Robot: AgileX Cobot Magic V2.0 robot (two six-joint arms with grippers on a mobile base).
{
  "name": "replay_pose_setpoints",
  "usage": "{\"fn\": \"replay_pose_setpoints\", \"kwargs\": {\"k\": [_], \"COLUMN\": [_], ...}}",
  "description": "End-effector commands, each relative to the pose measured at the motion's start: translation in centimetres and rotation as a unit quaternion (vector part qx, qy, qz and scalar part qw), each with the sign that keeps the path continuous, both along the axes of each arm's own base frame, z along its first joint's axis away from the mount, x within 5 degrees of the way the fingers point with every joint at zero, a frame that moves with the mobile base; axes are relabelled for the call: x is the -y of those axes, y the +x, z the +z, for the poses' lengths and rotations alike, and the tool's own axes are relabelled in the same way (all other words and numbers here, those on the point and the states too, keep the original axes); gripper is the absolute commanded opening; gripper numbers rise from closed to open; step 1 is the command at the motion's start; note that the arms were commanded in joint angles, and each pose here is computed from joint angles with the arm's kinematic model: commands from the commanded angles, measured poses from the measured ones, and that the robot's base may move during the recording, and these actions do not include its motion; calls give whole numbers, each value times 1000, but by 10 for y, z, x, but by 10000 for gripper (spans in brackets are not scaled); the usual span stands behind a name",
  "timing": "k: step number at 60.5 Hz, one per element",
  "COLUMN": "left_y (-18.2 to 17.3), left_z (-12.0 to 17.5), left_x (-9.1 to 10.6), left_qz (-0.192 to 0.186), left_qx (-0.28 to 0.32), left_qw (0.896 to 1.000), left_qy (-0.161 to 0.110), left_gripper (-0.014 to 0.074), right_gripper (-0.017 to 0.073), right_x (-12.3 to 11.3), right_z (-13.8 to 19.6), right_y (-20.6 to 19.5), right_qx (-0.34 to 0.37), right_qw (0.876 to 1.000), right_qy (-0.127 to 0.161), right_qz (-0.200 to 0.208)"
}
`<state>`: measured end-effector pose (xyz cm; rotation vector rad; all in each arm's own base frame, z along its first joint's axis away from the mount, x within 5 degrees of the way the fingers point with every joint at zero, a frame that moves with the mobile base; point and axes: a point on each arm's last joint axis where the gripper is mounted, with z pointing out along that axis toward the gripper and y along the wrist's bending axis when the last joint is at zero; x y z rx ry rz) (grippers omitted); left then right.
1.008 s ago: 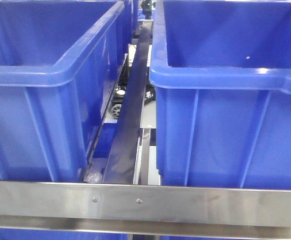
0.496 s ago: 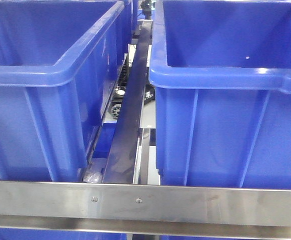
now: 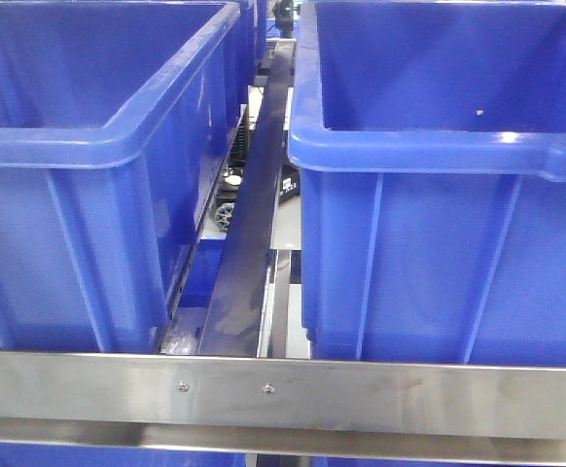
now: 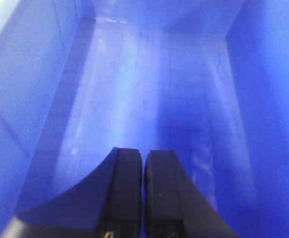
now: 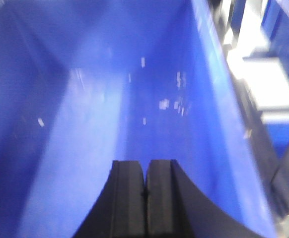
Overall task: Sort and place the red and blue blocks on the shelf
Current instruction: 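Open both grippers to release the cubes inside the bins, then raise both empty grippers up above the bin rims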
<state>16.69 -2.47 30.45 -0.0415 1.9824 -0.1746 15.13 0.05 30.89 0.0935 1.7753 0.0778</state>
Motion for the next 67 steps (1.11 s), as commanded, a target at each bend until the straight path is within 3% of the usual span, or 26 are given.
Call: {"fn": "replay_pose_setpoints", "kwargs": {"k": [1,16,23,30,67], "left_y": [-7,-36,-48,-54,-54], "left_z": [8,-12,-16,-17,-18], "left_x": [-1,-6,-8,-9,-9], "left_qz": [-7,-7,-10,-11,-11], "left_qx": [50,61,80,93,93], "left_qw": [999,998,997,996,996], "left_qy": [-4,-6,5,6,5], "left_gripper": [134,134,134,134,134], "right_gripper": [47,47,47,47,47], "right_x": [0,1,1,1,1], "right_z": [14,-16,-29,-30,-31], "right_y": [-12,-58,-76,-88,-90], "right_qx": [62,74,79,116,115], "right_qw": [998,997,997,993,993], "right_qy": [-3,-4,-3,-3,-3], "right_qz": [0,-2,-4,-4,-4]}}
